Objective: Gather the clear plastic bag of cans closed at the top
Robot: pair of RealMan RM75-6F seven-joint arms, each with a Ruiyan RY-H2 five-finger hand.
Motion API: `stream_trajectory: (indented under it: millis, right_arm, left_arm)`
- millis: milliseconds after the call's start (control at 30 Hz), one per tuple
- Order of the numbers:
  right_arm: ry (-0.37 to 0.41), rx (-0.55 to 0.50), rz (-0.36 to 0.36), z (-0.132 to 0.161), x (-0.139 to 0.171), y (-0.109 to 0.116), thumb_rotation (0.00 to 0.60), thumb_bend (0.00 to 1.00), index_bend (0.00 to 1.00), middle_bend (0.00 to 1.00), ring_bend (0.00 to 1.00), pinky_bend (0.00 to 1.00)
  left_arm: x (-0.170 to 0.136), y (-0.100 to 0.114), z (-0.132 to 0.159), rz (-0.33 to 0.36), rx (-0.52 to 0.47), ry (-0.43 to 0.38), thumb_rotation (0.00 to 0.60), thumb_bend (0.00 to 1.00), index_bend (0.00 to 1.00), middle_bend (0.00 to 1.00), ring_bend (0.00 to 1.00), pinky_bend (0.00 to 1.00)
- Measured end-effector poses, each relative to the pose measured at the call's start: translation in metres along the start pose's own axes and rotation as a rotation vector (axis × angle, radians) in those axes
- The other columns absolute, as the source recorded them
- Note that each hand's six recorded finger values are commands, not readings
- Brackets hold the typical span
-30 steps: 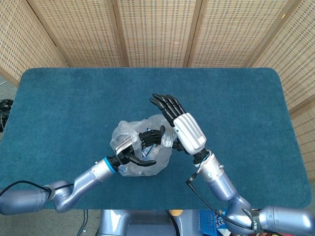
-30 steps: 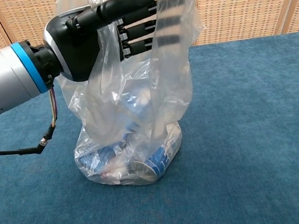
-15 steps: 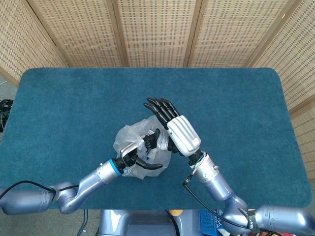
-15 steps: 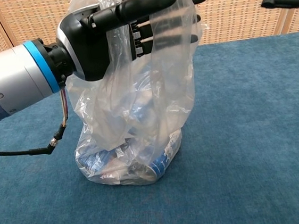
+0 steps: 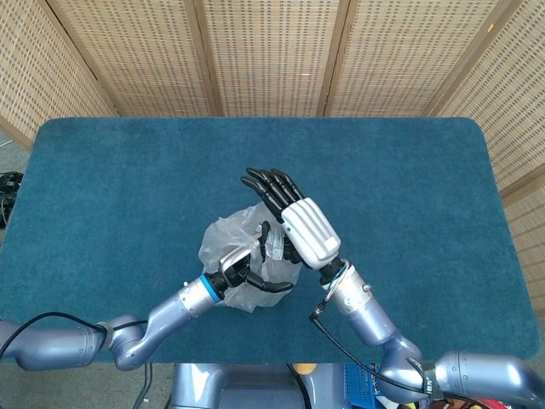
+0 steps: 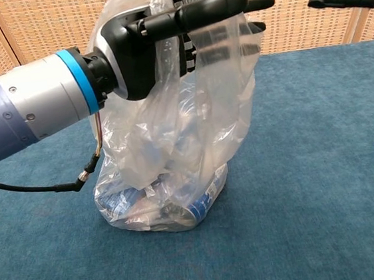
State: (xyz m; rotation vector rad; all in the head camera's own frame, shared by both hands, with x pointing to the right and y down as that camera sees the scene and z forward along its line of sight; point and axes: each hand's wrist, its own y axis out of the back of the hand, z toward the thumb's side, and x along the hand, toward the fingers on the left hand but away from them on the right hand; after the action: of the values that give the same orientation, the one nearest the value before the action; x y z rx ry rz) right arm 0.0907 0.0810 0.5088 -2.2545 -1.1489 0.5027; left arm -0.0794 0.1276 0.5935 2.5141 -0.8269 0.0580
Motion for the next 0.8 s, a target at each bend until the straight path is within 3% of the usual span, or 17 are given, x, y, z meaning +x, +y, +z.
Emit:
stream_trajectory:
  millis: [800]
  right_arm:
    - [0.03, 0.015, 0.024, 0.013, 0.0, -0.006, 0.6, 0.82, 0.0, 0.06, 0.0, 0.0]
  left_arm:
    - [0.01, -0.02, 0.011, -0.002, -0.06, -0.066, 0.6, 0.21, 0.26, 0.24, 0.21, 0.17]
